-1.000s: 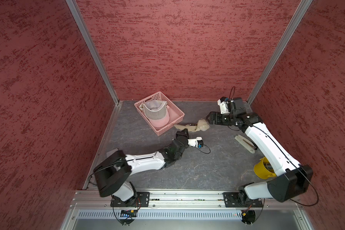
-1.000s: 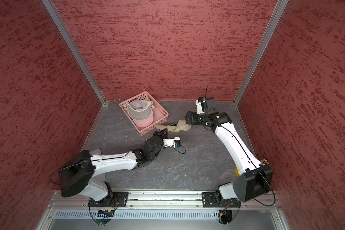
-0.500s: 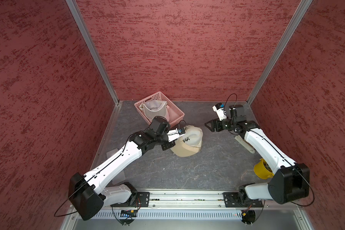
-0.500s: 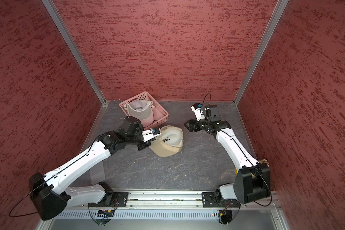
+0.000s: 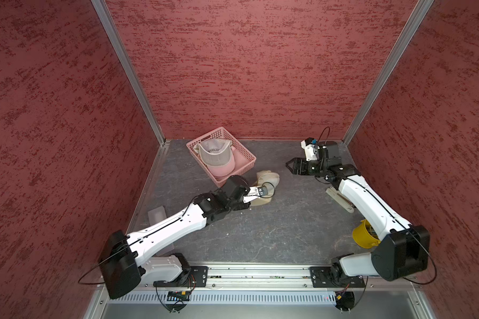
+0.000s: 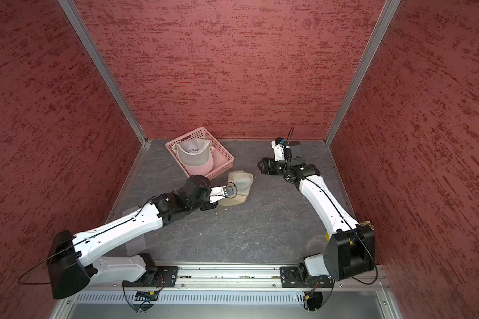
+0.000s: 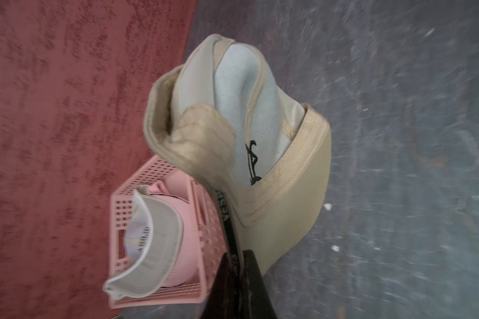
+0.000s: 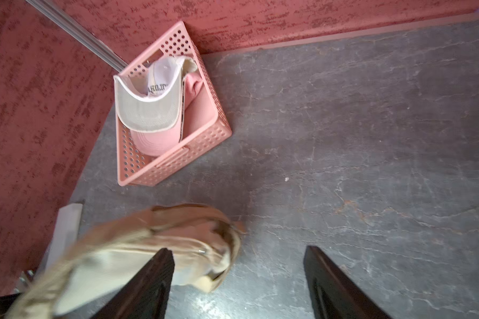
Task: Turn the baseball cap inside out
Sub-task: Turn over the baseball cap.
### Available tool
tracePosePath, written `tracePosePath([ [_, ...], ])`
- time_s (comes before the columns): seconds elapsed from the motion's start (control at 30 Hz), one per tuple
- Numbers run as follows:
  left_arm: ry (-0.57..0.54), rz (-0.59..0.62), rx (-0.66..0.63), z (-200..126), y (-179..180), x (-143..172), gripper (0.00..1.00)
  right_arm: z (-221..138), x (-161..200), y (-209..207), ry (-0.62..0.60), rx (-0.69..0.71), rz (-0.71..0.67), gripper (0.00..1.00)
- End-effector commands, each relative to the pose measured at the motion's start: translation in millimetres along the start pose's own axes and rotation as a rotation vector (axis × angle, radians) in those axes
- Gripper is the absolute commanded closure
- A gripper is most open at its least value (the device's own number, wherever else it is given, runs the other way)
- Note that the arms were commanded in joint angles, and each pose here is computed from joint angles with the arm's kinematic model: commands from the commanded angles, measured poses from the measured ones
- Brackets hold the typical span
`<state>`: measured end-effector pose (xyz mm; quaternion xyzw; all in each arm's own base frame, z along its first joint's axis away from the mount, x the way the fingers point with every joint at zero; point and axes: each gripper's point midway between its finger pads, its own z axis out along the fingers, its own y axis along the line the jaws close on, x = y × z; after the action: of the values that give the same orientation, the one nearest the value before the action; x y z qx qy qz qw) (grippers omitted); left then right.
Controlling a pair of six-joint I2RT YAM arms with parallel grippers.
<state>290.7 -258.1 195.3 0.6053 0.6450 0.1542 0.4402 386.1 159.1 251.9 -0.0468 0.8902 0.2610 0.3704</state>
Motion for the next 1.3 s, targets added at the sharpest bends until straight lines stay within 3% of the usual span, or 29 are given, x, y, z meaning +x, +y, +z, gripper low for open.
tracePosePath([
  [0.0,0.123,0.221,-0.393,0,55,-8,1.00,-14,-25,26,-0.034,0.014,0.023,0.22],
  [0.2,0.136,0.527,-0.557,15,28,-50,1.00,12,-16,40,0.090,0.028,-0.012,0.23],
  [0.37,0.167,0.667,-0.675,29,11,-62,1.00,37,13,29,0.196,0.076,0.021,0.21],
  [0.73,0.162,0.656,-0.677,34,6,-62,1.00,36,59,-23,0.318,0.315,0.019,0.20],
  [0.87,0.168,0.651,-0.676,36,6,-61,1.00,39,78,-40,0.386,0.387,0.014,0.29],
  [1.0,0.208,0.585,-0.675,35,16,-48,1.00,40,88,-44,0.389,0.388,0.033,0.43],
  [1.13,0.254,0.383,-0.632,30,36,-27,1.00,43,95,-38,0.373,0.335,0.070,0.57],
  [1.27,0.273,0.030,-0.330,19,32,3,1.00,54,93,-16,0.308,0.184,0.125,0.62],
])
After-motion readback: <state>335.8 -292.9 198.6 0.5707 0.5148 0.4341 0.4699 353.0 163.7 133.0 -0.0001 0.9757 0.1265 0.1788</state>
